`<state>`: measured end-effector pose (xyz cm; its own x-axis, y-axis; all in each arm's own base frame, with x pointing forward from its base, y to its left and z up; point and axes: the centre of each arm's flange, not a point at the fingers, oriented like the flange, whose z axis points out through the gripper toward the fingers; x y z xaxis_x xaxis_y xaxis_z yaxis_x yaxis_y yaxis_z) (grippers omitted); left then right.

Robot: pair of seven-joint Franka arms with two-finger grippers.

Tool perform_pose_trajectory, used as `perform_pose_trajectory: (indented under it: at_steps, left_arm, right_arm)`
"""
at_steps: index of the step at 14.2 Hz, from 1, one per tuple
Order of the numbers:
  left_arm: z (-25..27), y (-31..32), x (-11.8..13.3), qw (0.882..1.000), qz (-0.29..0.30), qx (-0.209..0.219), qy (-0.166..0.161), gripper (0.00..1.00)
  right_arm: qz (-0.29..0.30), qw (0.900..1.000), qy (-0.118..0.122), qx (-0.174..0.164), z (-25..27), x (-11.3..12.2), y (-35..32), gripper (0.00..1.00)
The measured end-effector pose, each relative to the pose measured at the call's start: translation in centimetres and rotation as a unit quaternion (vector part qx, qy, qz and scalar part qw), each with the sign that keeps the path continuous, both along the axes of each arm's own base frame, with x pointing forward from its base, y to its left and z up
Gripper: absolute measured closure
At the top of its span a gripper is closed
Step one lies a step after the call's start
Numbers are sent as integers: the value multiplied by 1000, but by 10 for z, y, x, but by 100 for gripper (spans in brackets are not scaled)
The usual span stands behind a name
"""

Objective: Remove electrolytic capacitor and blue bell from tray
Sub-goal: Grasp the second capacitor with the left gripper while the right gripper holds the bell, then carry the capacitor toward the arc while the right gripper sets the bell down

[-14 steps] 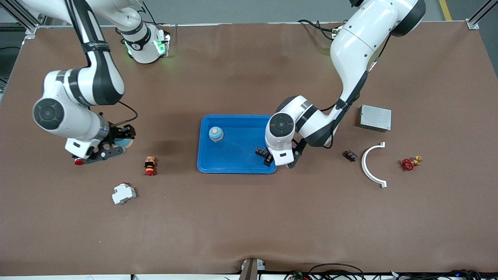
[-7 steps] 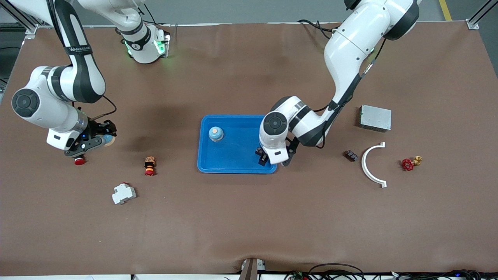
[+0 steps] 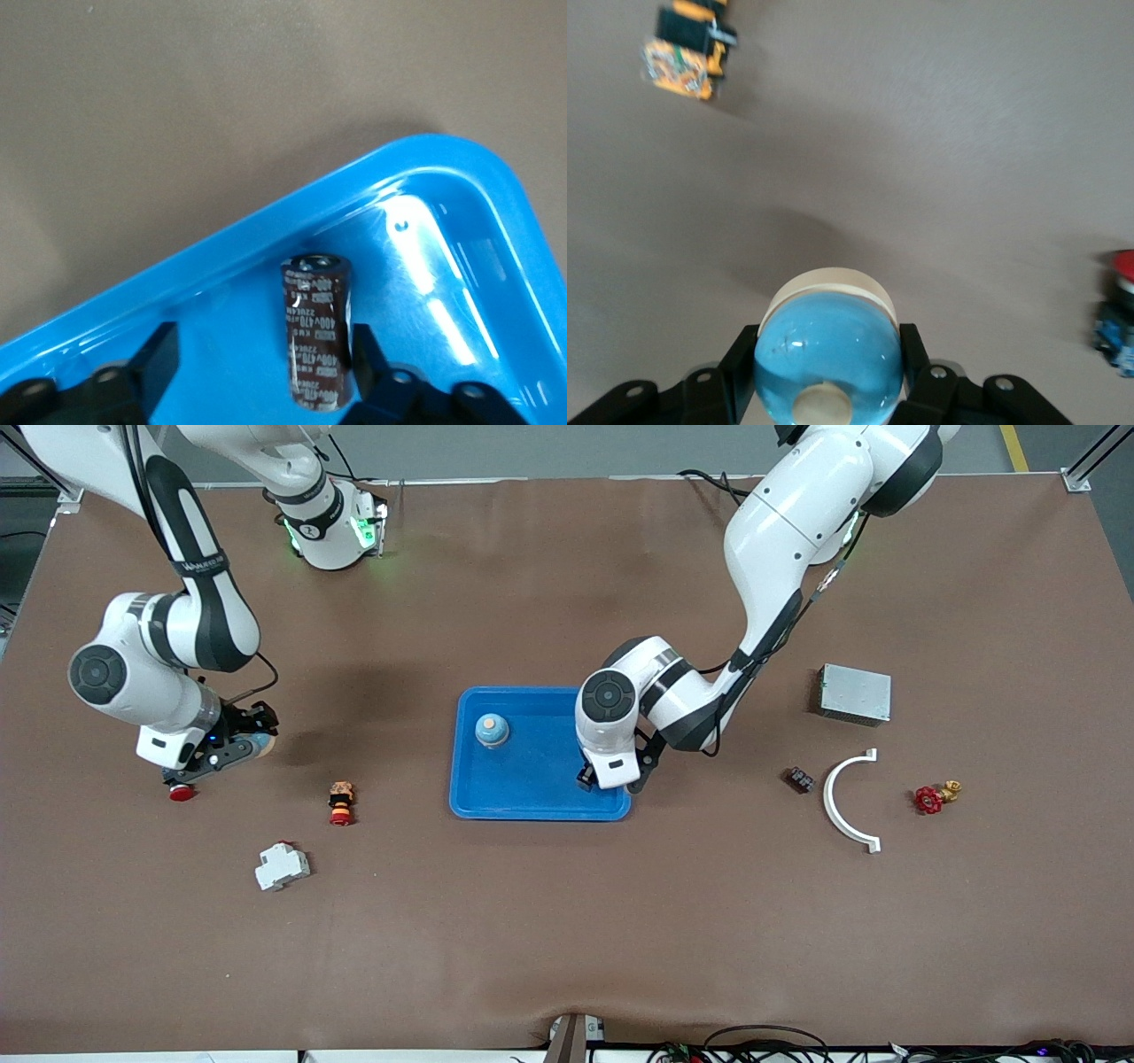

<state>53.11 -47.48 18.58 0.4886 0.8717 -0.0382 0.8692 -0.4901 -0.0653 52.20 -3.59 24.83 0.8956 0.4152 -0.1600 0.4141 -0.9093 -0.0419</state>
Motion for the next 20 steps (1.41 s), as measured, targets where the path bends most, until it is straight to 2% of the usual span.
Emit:
perform_pose_trajectory:
  at_steps: [2, 4, 5, 9, 13, 16, 18, 20]
  left_arm:
    - [-6, 3, 1, 1000, 2, 3, 3, 44]
    - [-6, 4, 3, 1000, 4, 2, 1, 63]
    - [-4, 4, 5, 1000, 4, 1, -1, 67]
    - [27, 20, 33, 999, 18, -15, -23, 67]
    - [92, 53, 65, 998, 19, -32, -47, 67]
    - [130, 104, 84, 999, -20, -18, -23, 67]
    - [138, 155, 98, 998, -65, -4, 12, 67]
    - [130, 207, 111, 994, -105, 0, 40, 67]
  right_arm:
    - [1, 1000, 10, -3, -18, -2, 0, 33]
    - [2, 1000, -4, -6, -32, 0, 0, 33]
    - [3, 1000, -11, -8, -39, 0, -1, 33]
    - [8, 1000, -22, -12, -61, -1, -2, 33]
    - [16, 999, -27, -14, -70, -1, -2, 33]
    - [16, 999, -26, -14, -72, -1, -4, 33]
    - [16, 999, -26, -14, -72, -1, -4, 33]
    - [16, 999, -24, -14, -72, -2, -4, 20]
